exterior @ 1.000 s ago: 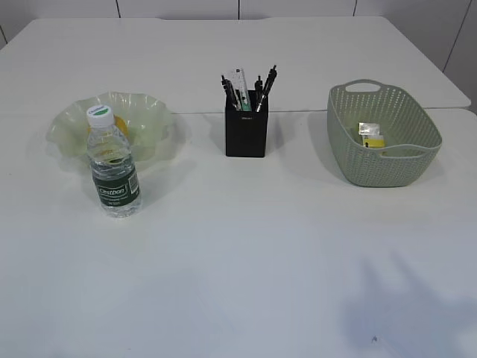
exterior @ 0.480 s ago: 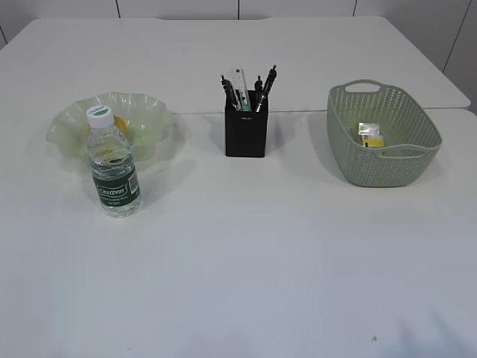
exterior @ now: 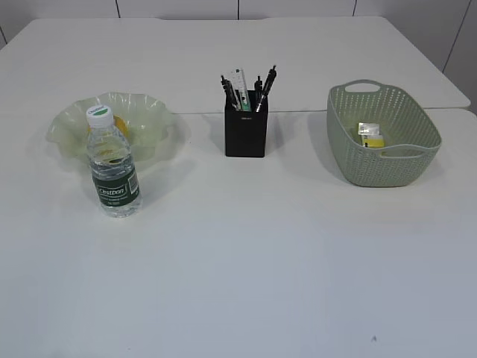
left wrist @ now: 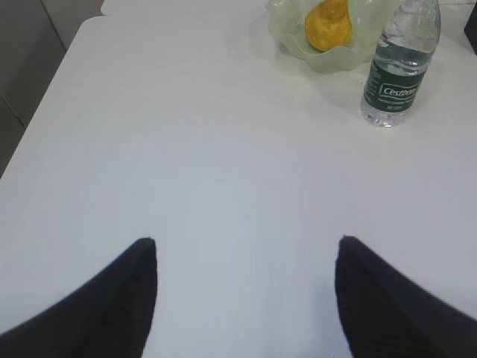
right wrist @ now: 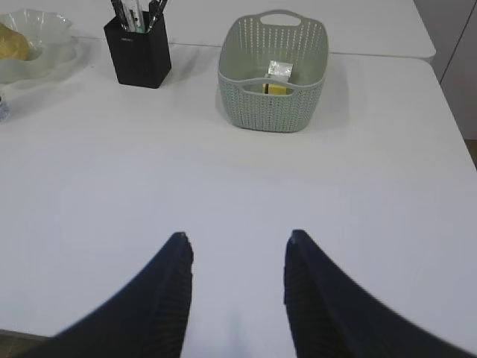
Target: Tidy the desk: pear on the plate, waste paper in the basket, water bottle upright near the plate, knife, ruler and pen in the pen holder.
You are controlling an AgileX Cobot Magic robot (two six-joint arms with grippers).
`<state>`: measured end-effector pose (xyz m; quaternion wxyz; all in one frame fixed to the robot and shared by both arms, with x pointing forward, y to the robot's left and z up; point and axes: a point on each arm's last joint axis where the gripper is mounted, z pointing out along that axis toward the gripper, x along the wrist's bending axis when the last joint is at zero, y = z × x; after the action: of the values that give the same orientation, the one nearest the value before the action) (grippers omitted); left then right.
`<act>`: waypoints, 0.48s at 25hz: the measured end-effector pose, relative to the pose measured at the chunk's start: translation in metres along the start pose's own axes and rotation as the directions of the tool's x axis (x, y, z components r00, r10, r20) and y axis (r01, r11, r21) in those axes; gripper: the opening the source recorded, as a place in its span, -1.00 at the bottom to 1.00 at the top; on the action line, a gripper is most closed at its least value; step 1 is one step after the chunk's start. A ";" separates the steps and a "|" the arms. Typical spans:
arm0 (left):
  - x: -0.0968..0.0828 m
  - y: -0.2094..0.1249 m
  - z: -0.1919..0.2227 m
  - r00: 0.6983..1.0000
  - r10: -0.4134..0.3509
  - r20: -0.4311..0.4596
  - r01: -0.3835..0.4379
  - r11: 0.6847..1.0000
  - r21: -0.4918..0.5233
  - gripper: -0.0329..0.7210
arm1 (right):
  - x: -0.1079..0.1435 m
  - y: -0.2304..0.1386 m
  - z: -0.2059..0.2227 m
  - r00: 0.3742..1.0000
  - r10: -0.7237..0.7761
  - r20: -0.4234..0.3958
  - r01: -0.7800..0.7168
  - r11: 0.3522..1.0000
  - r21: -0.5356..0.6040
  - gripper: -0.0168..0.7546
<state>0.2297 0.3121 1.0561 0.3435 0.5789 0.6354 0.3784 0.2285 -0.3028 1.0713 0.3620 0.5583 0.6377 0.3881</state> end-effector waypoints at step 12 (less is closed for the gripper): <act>0.000 0.000 0.000 1.000 0.000 0.000 0.000 1.000 0.000 0.49 | 0.000 -0.012 -0.001 1.000 -0.005 -0.001 0.005 0.998 0.069 -0.15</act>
<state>0.2297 0.3121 1.0561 0.3435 0.5789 0.6354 0.3784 0.2228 -0.3037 1.0612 0.3432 0.5689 0.6522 0.3650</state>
